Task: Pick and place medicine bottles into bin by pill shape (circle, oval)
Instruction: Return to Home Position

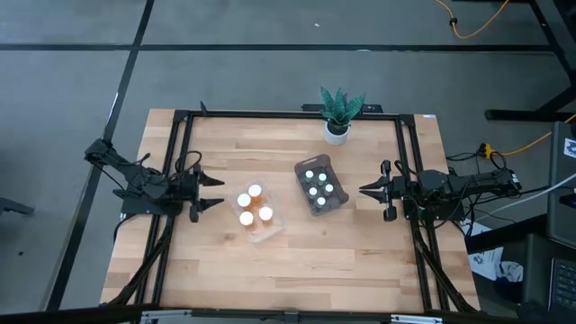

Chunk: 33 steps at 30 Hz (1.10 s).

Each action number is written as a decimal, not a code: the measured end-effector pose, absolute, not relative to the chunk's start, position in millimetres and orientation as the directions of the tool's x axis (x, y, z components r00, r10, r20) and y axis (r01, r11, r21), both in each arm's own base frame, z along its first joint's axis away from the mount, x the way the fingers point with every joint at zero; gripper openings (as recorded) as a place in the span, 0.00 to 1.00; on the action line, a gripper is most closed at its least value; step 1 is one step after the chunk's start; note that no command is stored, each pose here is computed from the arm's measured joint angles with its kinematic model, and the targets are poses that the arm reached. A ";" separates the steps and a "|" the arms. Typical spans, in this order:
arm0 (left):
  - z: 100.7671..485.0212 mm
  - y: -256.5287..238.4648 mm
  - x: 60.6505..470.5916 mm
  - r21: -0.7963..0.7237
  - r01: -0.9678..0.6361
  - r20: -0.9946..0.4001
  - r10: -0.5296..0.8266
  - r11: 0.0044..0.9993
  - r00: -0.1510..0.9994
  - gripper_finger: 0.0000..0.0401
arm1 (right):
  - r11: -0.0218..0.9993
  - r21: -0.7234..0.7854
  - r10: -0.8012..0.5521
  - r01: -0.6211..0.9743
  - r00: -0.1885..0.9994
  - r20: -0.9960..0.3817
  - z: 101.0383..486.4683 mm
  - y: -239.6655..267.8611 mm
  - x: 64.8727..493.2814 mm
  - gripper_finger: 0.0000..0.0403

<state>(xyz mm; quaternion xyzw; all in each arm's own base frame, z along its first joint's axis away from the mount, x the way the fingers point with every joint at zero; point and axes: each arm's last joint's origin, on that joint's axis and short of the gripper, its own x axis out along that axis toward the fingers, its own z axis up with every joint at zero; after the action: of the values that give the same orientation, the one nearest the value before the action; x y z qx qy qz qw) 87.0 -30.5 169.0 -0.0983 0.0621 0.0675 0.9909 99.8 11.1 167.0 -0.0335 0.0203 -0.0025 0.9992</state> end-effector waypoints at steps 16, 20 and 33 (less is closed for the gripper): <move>171.8 -15.6 92.1 -0.043 -0.284 -0.095 0.279 0.958 0.956 0.68 | 0.923 -0.073 -0.380 0.378 0.925 -0.016 169.4 -3.1 98.1 0.11; 171.6 -13.0 93.7 -0.057 -0.247 -0.101 0.240 0.967 0.965 0.68 | 0.937 -0.035 -0.350 0.349 0.937 -0.017 169.3 -4.9 98.7 0.11; 171.3 -11.0 95.1 -0.099 -0.189 -0.108 0.178 0.977 0.978 0.68 | 0.983 0.011 -0.181 0.182 0.982 -0.048 166.5 -8.0 100.1 0.11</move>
<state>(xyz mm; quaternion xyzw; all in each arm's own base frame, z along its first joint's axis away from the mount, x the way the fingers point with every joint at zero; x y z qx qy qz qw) 95.1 -11.0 171.3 -0.0544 0.0495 0.0923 0.9930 100.1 -8.0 166.5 0.0076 0.0232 -0.0913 0.9955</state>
